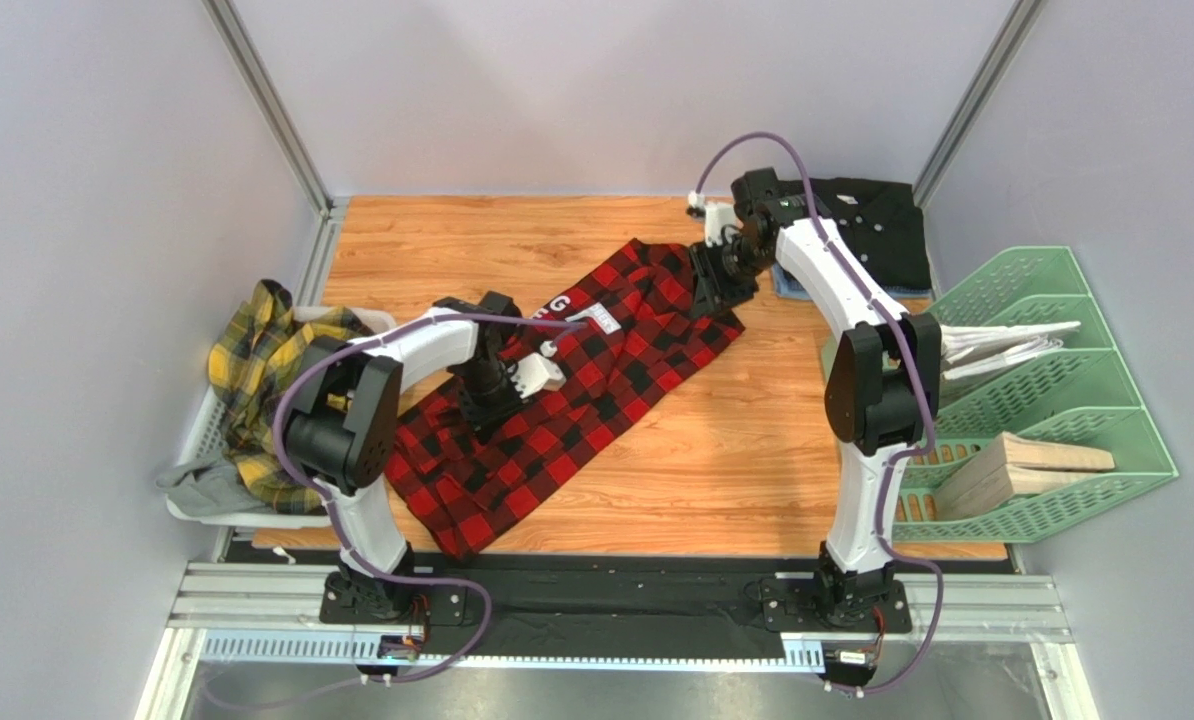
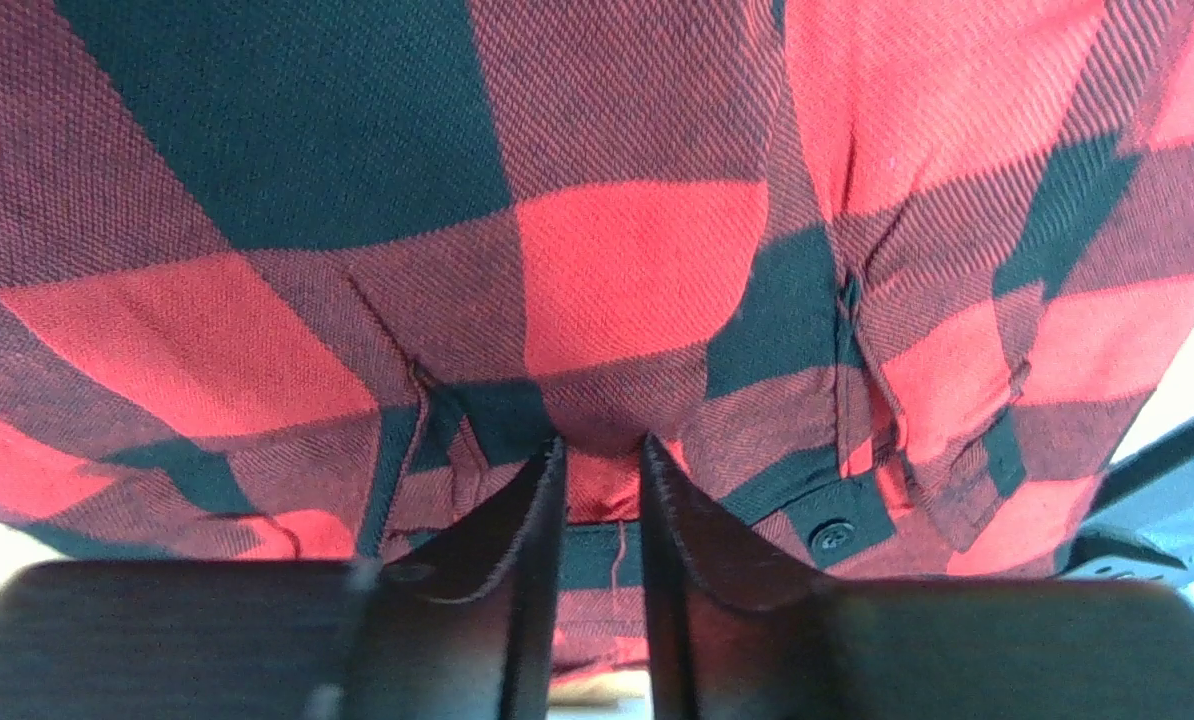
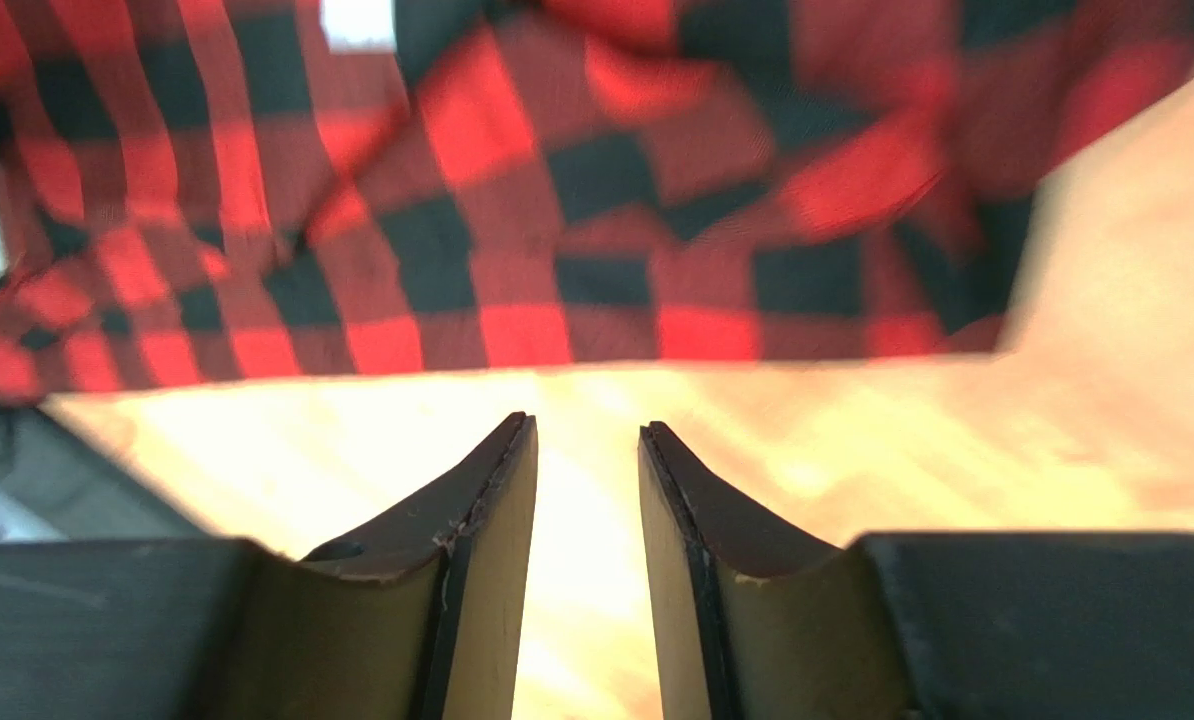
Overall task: Fold and stack the long sleeve shirts
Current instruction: Fold the shirt
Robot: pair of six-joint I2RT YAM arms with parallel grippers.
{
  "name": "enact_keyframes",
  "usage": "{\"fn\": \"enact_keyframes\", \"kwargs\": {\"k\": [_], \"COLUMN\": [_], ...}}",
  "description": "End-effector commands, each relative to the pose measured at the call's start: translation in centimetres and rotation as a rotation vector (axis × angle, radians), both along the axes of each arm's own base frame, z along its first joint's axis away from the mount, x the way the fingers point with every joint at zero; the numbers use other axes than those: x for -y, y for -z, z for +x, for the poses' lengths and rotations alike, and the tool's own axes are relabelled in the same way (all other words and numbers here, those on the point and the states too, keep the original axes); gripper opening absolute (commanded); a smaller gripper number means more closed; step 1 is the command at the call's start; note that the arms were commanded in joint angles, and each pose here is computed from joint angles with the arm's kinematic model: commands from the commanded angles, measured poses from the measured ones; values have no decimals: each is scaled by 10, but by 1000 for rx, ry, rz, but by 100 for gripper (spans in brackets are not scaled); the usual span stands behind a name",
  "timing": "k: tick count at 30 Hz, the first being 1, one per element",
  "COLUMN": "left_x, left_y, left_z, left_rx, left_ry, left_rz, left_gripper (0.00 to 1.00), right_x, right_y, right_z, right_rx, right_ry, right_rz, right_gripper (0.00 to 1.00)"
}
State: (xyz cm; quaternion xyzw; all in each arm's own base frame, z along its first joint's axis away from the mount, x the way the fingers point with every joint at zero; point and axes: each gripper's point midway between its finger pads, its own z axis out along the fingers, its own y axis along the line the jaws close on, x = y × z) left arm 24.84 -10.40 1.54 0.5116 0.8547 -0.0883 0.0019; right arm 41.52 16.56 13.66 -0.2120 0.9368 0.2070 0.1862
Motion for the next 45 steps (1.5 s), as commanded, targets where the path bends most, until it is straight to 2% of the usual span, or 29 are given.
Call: {"fn": "enact_keyframes", "kwargs": {"k": [1,3,6,10,12,17,18,20,23,26,30,33,34,36,38,41,42,44,45], "left_x": [18,49,99,144,164,186,184,172,137,97,65,50,44,44,53,69,73,83,88], "left_y": [4,-6,-16,-22,-28,-64,-88,-110,-121,-114,-105,-89,-83,-66,-51,-31,-25,-10,-6], "left_z": [-5,-5,-22,-37,-39,-43,-33,-28,-12,-13,-12,-9,-6,-1,4,4,1,-7,-12], "left_rx": [-6,-20,-88,-133,-161,-165,-108,-51,39,106,207,243,249,214,160,98,82,42,23], "left_ry": [45,51,89,88,68,10,-2,-51,-105,11,154,265,299,316,308,321,329,350,355], "left_rz": [89,8,-33,-90,-159,-390,-476,-525,-475,-326,-217,-148,-112,-83,-74,-43,-31,13,18], "left_gripper": [28,27,27,25,23,22,24,30,38,41,42,42,42,41,38,31,30,26,25], "right_x": [5,9,17,21,21,8,6,3,5,5,-5,-16,-23,-25,-33,-40,-40,-37,-35], "right_y": [15,20,29,35,45,68,73,84,106,121,136,147,134,143,132,111,83,60,34], "right_z": [-35,-39,-39,-29,-30,-24,-21,-10,-2,7,22,43,60,76,95,114,125,129,130], "right_rx": [-173,-175,-180,-170,-188,-193,-178,-165,-152,-109,-49,-18,35,65,132,223,291,311,344], "right_ry": [43,42,50,65,68,52,45,40,27,-33,-94,-95,-85,-80,-65,-36,-1,29,50], "right_rz": [74,56,9,-23,-42,-93,-133,-177,-273,-389,-513,-526,-515,-533,-507,-449,-415,-347,-309], "right_gripper": [35,34,33,32,31,29,29,26,23,22,20,19,19,19,19,20,20,22,22]}}
